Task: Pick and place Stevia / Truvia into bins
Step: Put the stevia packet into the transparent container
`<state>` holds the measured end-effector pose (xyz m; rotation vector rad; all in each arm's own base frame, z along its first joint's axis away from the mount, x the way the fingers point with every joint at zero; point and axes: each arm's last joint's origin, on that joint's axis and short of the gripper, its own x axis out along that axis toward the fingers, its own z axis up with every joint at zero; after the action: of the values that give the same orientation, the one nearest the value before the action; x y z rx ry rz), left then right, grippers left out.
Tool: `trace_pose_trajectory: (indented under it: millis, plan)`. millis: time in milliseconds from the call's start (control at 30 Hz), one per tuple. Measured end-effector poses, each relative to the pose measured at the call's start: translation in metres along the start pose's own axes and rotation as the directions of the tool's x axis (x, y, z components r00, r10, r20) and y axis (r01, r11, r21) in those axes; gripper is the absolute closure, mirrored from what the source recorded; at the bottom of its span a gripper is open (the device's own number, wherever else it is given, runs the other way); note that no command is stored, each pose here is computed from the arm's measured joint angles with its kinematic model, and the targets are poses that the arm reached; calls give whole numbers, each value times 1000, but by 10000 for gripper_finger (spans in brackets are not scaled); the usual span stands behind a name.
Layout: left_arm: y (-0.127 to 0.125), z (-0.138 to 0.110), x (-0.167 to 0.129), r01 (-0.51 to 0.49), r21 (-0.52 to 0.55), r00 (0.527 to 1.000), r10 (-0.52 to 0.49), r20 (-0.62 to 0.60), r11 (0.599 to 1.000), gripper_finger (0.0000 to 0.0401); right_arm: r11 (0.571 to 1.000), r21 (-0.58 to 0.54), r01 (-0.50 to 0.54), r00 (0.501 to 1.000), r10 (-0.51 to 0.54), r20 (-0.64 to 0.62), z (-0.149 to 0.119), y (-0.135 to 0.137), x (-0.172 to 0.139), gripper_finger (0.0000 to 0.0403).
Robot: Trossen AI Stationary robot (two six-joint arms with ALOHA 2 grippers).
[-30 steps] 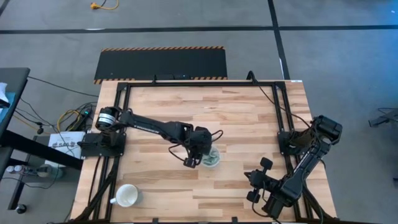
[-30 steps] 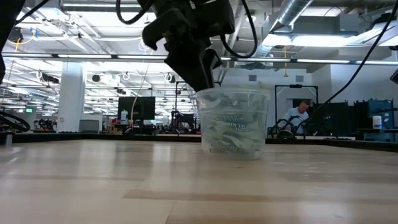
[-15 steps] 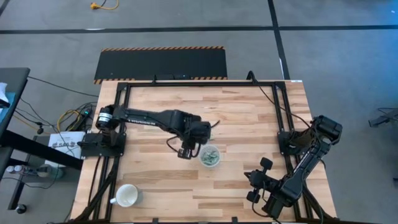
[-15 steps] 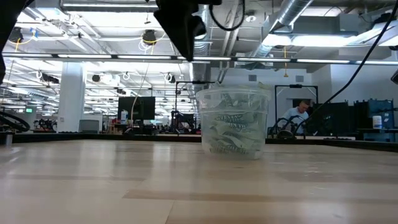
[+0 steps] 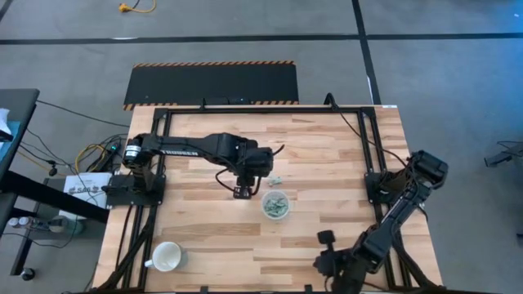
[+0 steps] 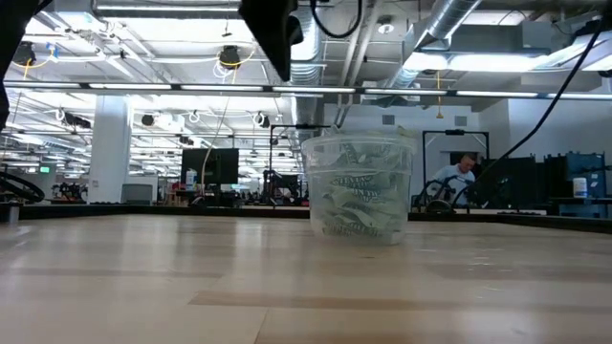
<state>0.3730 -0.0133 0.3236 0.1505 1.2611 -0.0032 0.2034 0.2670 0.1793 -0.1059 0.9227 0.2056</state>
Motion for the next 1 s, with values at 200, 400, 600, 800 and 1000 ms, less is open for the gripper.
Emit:
trace_pose_trajectory:
  millis: [200,400,600,800,1000]
  plan:
    - [1,12,-1,-7,-19,992,10,125,1000,273,990,-124,-65,998,64,-9,18,-18,11,403]
    - [2,22,-2,-14,-24,974,19,224,1000,273,987,-110,-116,992,110,-54,30,-42,21,403]
    - [2,29,0,-20,-21,958,25,284,1000,273,985,-58,-164,986,162,-41,40,-55,26,403]
    - [2,30,-1,-25,-7,956,26,291,1000,273,986,-44,-163,987,162,-22,45,-58,27,403]
    - [3,31,-1,-34,13,954,29,299,999,273,985,-41,-165,986,165,-13,46,-58,27,403]
